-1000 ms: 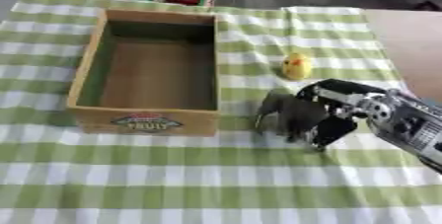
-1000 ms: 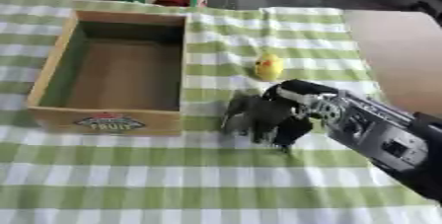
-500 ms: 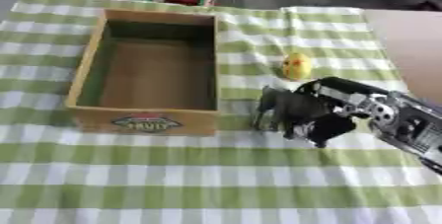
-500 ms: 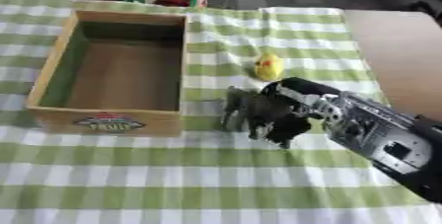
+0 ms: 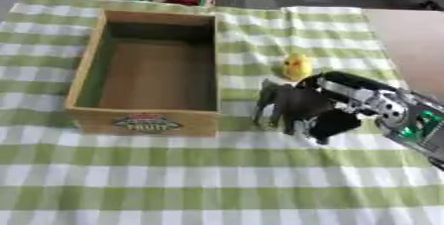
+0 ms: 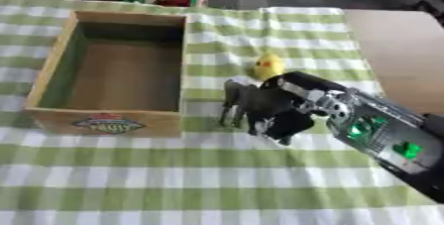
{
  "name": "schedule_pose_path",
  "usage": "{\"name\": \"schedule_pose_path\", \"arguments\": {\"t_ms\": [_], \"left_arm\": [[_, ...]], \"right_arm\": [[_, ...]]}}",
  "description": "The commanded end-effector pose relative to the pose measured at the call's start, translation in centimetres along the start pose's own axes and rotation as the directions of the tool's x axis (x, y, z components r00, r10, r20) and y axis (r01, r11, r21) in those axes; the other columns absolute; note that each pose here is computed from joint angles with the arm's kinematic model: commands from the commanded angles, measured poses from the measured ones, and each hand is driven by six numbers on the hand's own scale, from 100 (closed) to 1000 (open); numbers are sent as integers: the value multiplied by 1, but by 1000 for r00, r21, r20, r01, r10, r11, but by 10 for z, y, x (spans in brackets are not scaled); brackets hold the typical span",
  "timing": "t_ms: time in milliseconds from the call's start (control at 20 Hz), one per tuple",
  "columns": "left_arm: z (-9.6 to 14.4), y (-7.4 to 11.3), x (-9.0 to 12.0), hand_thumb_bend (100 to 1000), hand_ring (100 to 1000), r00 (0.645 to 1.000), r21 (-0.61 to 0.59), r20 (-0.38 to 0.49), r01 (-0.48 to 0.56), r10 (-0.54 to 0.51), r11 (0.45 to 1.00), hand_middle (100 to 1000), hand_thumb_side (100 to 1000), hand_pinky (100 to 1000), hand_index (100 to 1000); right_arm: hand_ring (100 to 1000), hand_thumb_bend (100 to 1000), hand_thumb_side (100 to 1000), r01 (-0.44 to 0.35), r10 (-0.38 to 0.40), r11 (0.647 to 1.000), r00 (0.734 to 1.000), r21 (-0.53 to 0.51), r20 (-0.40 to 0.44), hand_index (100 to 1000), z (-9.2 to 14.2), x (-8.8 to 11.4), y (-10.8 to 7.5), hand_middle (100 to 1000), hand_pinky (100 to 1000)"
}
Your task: Pick up objects on the table and place them in the box.
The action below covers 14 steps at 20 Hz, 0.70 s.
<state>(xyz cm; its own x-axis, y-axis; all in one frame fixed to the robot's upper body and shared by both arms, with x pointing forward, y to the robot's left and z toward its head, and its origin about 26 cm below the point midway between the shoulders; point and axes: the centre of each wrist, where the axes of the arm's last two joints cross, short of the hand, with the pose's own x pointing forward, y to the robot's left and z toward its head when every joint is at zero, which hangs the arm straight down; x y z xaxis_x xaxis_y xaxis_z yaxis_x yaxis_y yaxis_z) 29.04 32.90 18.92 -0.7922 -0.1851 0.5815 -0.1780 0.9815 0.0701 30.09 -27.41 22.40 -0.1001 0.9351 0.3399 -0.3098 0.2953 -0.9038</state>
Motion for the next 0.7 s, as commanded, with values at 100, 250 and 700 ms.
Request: {"name": "schedule_pose_path", "arguments": {"t_ms": [100, 250, 700], "left_arm": [[-5, 1, 5, 100, 571, 1000, -5, 23, 5, -5, 1000, 635, 880, 477, 752], [-5, 0, 5, 100, 571, 1000, -6, 22, 5, -5, 1000, 635, 880, 477, 752], [-4, 0, 4, 100, 572, 1000, -10, 21, 3, -3, 1000, 635, 877, 477, 752]], "right_arm": [[397, 100, 355, -22, 28, 993, 998, -115, 57, 226, 14, 11, -27, 120, 514], [382, 100, 349, -15, 29, 988, 996, -156, 90, 216, 17, 15, -34, 100, 513], [364, 100, 324, -13, 55, 969, 985, -248, 164, 217, 20, 27, -52, 100, 518]]}}
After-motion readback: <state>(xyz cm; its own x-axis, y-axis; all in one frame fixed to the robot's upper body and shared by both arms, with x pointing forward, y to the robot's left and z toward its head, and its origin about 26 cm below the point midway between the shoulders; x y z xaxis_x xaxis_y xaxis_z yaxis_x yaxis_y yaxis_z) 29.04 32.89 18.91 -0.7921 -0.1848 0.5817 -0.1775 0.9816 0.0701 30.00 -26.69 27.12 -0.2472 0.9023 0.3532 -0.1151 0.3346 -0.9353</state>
